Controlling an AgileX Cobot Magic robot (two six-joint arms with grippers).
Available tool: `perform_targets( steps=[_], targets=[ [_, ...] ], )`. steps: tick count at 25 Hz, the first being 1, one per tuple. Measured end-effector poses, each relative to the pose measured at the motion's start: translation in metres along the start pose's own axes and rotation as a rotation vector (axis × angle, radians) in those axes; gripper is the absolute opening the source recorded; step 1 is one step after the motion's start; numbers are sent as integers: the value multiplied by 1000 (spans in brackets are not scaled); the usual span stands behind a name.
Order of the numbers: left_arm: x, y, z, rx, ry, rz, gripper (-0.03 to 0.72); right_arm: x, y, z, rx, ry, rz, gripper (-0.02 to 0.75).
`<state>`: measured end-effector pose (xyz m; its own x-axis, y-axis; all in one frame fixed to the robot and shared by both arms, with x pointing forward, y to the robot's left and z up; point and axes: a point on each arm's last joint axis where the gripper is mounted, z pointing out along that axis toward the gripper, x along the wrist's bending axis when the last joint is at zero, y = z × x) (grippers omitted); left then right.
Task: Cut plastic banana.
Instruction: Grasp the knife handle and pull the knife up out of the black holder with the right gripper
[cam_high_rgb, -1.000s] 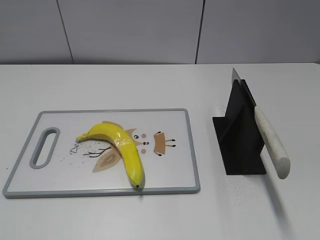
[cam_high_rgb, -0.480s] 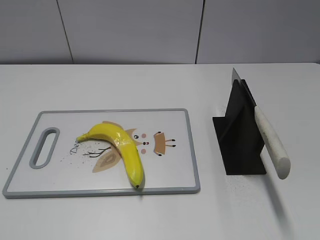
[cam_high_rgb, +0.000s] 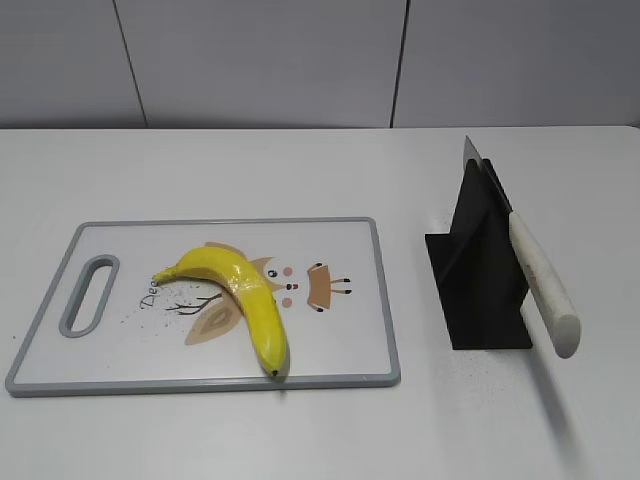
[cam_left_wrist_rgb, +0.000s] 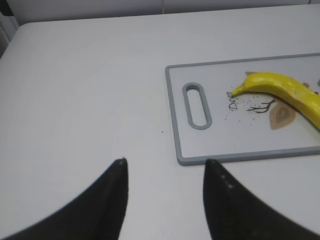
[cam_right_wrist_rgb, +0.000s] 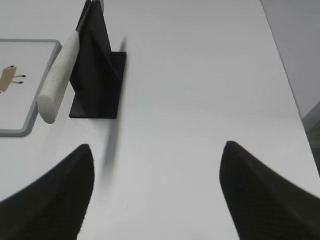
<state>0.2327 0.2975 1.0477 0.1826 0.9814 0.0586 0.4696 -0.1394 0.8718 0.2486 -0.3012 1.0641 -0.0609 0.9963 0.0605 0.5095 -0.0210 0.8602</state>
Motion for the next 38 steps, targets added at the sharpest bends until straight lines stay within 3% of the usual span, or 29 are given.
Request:
perform_targets(
  steps=[12, 21, 28, 33, 38],
  targets=[
    [0, 0, 0, 0, 0, 0, 472, 10, 71, 51, 290, -22, -8, 591],
    [0, 0, 0, 0, 0, 0, 472, 24, 104, 94, 451, 26, -32, 591],
    [0, 0, 0, 0, 0, 0, 472, 68, 108, 134, 587, 120, -174, 591],
    [0, 0, 0, 0, 0, 0, 472, 93, 105, 162, 712, 182, -86, 591],
    [0, 0, 0, 0, 0, 0, 472, 99, 92, 191, 821, 121, -28, 591]
  ],
)
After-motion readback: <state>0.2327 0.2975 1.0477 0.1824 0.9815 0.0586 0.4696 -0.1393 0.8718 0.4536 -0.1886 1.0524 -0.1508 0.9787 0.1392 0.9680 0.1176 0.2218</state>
